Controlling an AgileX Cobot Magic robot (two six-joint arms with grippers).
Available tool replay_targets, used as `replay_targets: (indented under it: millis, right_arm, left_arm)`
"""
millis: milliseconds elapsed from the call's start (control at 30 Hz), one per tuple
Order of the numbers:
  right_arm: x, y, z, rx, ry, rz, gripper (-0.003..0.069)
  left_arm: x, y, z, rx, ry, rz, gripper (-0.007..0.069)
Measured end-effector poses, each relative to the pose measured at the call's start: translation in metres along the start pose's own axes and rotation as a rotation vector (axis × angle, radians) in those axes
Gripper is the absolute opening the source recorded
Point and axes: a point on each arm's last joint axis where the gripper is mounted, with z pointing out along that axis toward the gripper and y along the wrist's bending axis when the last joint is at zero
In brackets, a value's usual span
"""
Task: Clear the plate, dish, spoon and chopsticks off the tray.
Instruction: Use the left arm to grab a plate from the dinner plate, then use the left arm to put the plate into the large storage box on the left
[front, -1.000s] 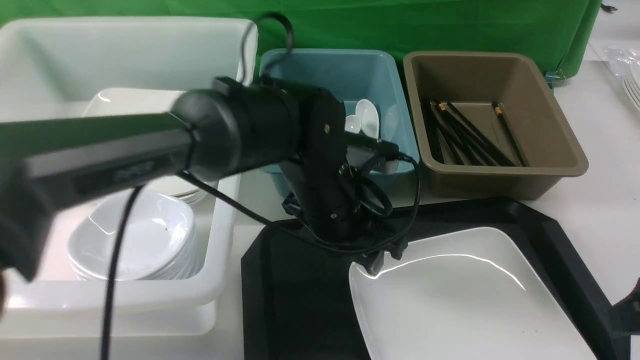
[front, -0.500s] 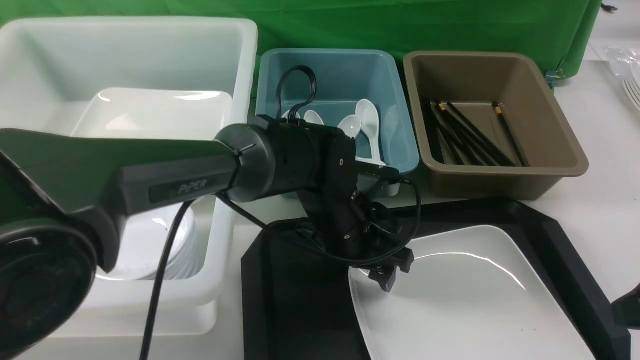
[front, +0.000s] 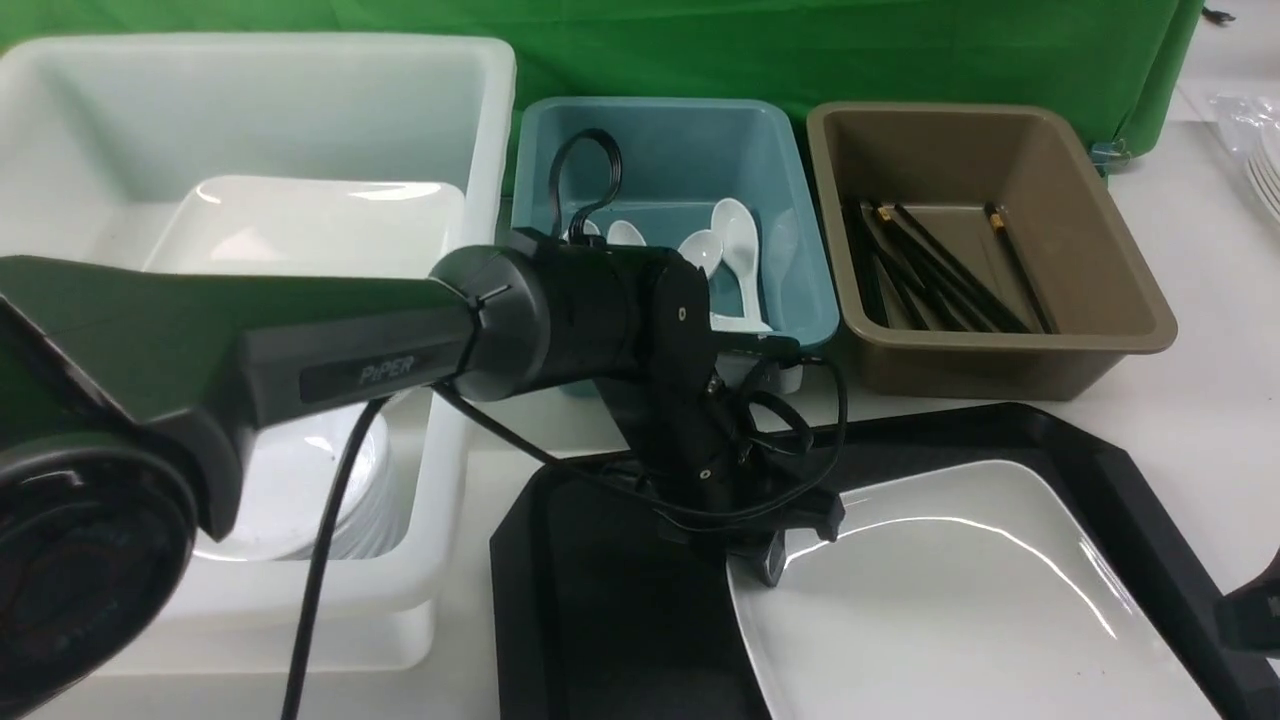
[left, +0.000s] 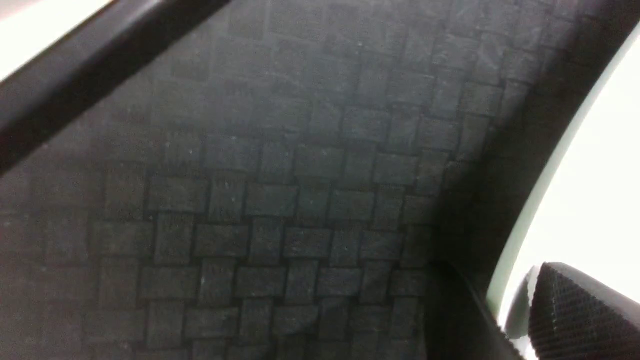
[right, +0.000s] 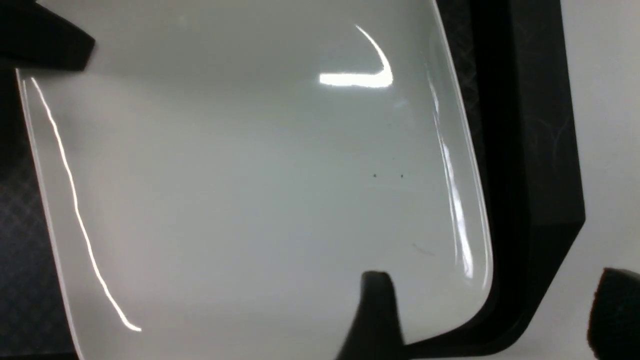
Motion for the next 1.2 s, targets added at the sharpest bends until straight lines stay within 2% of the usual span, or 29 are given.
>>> replay_targets:
  millis: [167,333,833,1200]
  right_arm:
    - [-0.001,0.000,0.000,0.001,-0.007,0.000,0.0556]
    - [-0.002,0.000,0.000,0.002,-0.018,0.000,0.0555]
    - [-0.002,0.000,0.000,0.002,-0.018,0.000,0.0554]
    - [-0.002,0.000,0.000,0.003,-0.021,0.000,0.0554]
  left_arm:
    - [-0.001,-0.013,-0.039,0.033,-0.075,0.017,0.0085]
    - [0.002,-0.023,-0.077,0.053,-0.133,0.054,0.0036]
    - [0.017,-0.034,-0.140,0.039,-0.226,0.134,0.0019]
    - [0.035,-0.034,-0.197,-0.070,-0.324,0.167,0.0026]
